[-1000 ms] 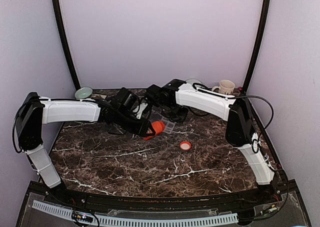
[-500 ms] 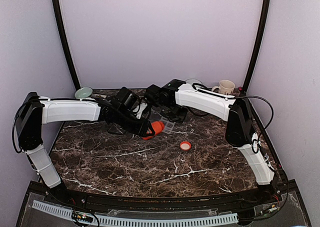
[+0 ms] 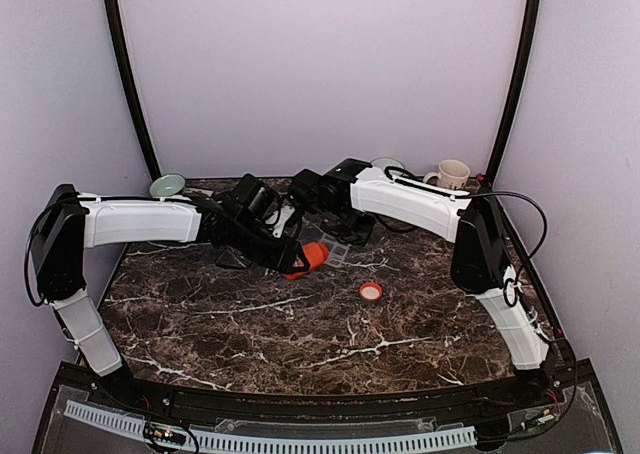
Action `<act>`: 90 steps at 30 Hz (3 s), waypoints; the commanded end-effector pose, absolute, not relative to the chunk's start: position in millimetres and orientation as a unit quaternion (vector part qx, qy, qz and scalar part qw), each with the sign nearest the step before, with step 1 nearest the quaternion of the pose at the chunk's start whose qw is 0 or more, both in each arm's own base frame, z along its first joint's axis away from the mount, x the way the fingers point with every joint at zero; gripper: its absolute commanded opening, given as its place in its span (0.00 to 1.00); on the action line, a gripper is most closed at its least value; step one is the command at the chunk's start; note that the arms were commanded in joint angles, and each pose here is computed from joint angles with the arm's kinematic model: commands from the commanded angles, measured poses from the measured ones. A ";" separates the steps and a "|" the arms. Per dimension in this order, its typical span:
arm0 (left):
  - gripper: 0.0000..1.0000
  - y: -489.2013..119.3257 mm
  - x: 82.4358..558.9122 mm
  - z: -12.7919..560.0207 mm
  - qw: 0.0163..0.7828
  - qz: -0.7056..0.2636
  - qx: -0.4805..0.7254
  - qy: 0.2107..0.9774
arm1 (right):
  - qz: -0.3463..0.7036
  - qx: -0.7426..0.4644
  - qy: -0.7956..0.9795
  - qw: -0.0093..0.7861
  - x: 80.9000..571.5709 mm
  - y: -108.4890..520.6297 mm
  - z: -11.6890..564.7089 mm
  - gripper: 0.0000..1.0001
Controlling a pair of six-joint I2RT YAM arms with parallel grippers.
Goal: Sort the pills into containers
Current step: Pour the pill into the compartment of the pill container.
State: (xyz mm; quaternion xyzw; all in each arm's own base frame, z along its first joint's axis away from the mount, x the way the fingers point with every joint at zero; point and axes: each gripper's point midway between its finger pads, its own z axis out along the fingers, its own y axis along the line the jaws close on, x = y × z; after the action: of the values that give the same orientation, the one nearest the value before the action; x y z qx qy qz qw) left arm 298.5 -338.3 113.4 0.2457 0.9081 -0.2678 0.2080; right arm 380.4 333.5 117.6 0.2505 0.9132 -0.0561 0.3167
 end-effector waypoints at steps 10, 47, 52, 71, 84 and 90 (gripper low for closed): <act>0.00 -335.2 293.6 125.5 0.204 -0.266 0.238 0.912 | -0.022 0.250 0.899 0.359 380.8 338.3 162.7 0.00; 0.00 -342.2 301.6 143.2 0.195 -0.258 0.237 0.916 | -0.024 0.232 0.906 0.353 374.8 342.8 154.2 0.00; 0.00 -348.2 301.9 149.8 0.230 -0.299 0.223 0.899 | -0.023 0.230 0.911 0.341 371.2 342.6 150.9 0.00; 0.00 -348.3 287.8 158.0 0.281 -0.364 0.229 0.858 | -0.016 0.252 0.927 0.279 368.9 329.4 129.6 0.00; 0.00 -348.8 279.7 161.4 0.299 -0.392 0.237 0.837 | -0.017 0.259 0.933 0.249 370.3 324.8 118.8 0.00; 0.00 -349.2 276.8 164.6 0.310 -0.400 0.247 0.826 | -0.018 0.261 0.934 0.244 371.8 323.5 116.2 0.00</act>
State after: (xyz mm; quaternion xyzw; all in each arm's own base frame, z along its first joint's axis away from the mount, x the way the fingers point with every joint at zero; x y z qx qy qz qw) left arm 276.3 -339.1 121.1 0.2257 0.8706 -0.3558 0.2540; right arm 373.8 324.2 112.5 0.2589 0.9321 -0.0238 0.2520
